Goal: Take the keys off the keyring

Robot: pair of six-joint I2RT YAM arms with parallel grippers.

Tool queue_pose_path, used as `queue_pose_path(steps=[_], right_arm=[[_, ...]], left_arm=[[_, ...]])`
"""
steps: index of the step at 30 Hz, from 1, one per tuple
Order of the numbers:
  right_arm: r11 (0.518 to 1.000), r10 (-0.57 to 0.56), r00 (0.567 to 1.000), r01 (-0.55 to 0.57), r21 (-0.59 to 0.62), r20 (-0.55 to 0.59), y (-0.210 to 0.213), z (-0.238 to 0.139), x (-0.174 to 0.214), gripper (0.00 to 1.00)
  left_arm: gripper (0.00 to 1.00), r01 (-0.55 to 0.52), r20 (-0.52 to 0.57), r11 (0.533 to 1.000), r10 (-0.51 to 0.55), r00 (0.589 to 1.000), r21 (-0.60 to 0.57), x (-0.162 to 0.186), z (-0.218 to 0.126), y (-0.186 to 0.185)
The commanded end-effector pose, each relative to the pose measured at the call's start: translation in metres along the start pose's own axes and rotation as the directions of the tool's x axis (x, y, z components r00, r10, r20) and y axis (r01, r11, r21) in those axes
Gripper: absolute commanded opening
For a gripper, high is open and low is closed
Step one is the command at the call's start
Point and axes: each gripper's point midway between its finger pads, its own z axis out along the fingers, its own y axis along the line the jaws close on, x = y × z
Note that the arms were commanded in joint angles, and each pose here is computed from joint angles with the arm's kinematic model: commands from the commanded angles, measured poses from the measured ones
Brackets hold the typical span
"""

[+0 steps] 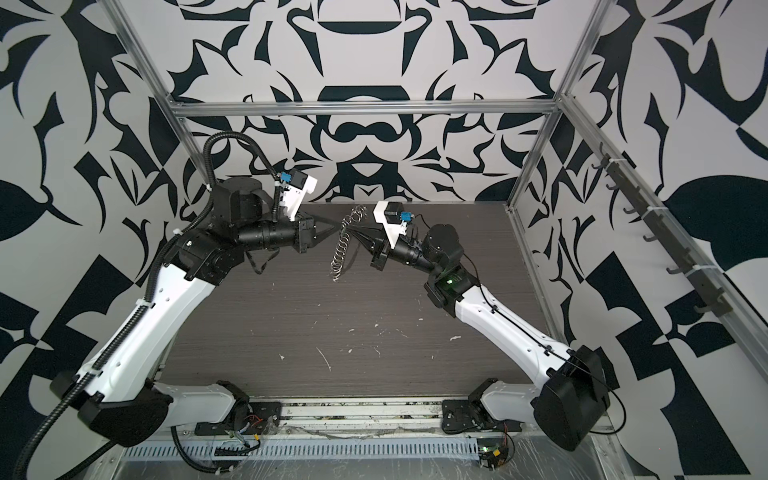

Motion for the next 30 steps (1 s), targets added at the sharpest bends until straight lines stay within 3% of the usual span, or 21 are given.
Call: queue_pose_path(steps=[1, 12, 18, 25, 30], right_arm=[[0.961, -0.243, 0.936, 0.268, -0.070, 0.254, 0.041, -0.012, -0.095, 0.00], [0.917, -0.386, 0.883, 0.398, 0.010, 0.267, 0.040, -0.020, -0.100, 0.00], [0.902, -0.419, 0.865, 0.432, 0.016, 0.277, 0.042, -0.021, -0.100, 0.00], [0.920, -0.365, 0.852, 0.391, 0.007, 0.375, 0.044, -0.022, -0.113, 0.00], [0.942, -0.307, 0.858, 0.335, 0.005, 0.413, 0.040, -0.020, -0.113, 0.00]], left_arm=[[0.00, 0.173, -0.179, 0.984, -0.180, 0.967, -0.050, 0.040, 0.015, 0.023], [0.00, 0.296, -0.274, 0.955, -0.283, 0.919, 0.009, 0.050, 0.015, 0.023], [0.00, 0.315, -0.262, 0.949, -0.303, 0.916, 0.004, 0.047, 0.001, 0.025], [0.00, 0.400, -0.289, 0.913, -0.365, 0.885, 0.075, 0.052, 0.018, 0.026], [0.00, 0.392, -0.220, 0.914, -0.363, 0.905, 0.105, 0.044, 0.024, 0.029]])
